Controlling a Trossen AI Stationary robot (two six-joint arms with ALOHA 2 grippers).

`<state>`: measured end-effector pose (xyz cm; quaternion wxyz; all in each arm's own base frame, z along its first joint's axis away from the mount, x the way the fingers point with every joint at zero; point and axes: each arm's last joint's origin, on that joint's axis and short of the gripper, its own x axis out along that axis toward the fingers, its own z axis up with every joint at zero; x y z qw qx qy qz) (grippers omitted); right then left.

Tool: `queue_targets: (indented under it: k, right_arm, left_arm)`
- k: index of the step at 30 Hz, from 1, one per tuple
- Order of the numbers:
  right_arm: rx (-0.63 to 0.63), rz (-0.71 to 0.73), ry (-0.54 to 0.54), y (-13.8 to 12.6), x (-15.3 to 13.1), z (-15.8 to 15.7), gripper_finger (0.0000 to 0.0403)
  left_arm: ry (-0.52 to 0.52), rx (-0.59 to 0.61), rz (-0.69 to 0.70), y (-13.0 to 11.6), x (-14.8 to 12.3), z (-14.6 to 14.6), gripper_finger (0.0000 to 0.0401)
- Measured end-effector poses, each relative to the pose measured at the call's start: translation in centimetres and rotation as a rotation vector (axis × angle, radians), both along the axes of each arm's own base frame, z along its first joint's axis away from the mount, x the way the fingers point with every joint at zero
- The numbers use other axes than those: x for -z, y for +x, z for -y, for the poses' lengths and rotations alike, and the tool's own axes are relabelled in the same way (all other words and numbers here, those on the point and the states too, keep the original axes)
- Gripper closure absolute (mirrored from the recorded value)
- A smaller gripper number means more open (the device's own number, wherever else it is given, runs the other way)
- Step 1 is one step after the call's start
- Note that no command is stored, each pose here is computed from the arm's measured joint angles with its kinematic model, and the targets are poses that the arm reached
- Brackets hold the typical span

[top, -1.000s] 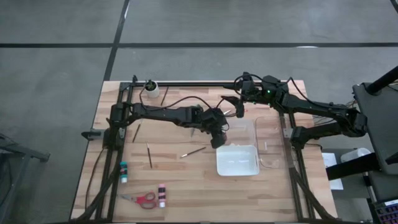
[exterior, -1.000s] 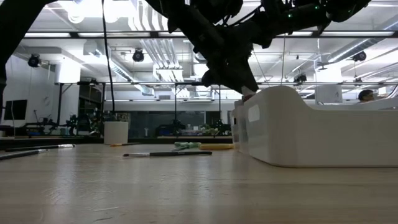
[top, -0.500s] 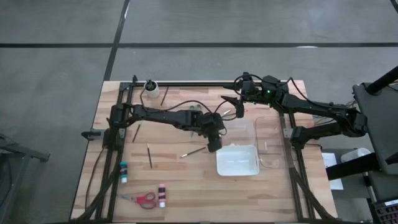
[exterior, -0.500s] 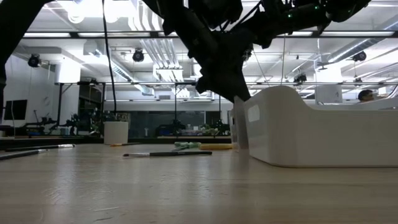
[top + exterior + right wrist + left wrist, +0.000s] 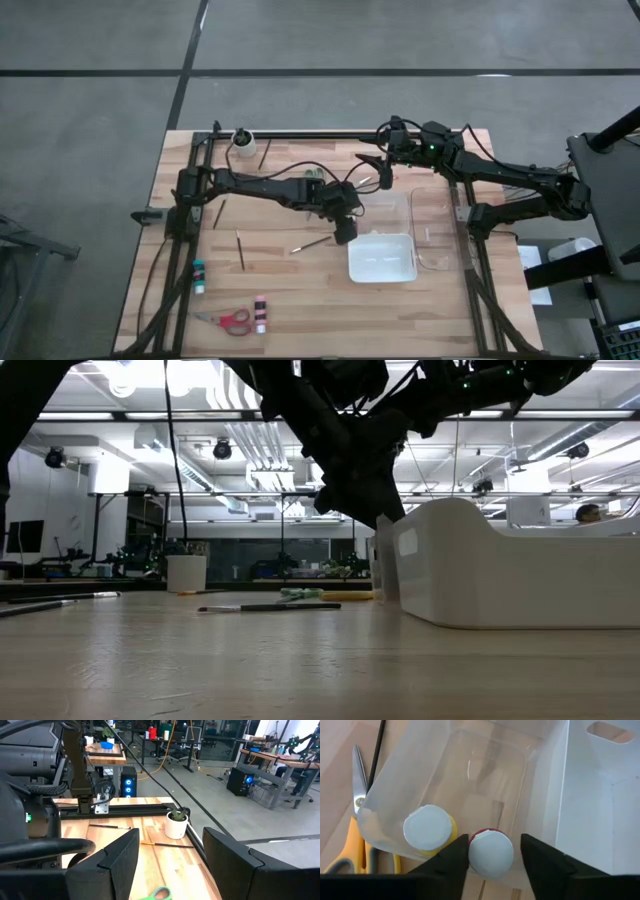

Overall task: Pick & Place Paint Supplies
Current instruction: Put the red paint bottle into the left transparent bin, then put the pink paint bottle into the left transparent bin

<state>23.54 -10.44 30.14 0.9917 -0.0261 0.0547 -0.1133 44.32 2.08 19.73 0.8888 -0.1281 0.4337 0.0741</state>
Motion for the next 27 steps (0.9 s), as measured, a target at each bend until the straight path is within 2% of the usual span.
queue_targets:
  k: [6,15,21,24,27]
  right_arm:
    - [0.0,0.0,0.0,0.0,0.0,0.0,0.0186]
    - [-0.001,0.0,0.0,0.0,0.0,0.0,0.0186]
    - [0.0,0.0,0.001,0.0,0.0,0.0,0.0186]
    - [0.0,-0.001,0.001,0.0,0.0,0.0,0.0186]
    - [0.0,0.0,0.001,0.0,0.0,0.0,0.0186]
  left_arm:
    - [0.001,0.0,0.015,-0.2,-0.6,0.0,0.0152]
    - [0.072,-0.016,0.086,-1.5,-4.2,0.4,0.0153]
    - [0.081,-0.019,0.081,-4.6,-6.2,2.1,0.0154]
    - [0.054,-0.091,0.083,-6.7,-7.2,3.0,0.0154]
    - [-0.003,-0.213,0.088,-8.7,-7.8,4.3,0.0154]
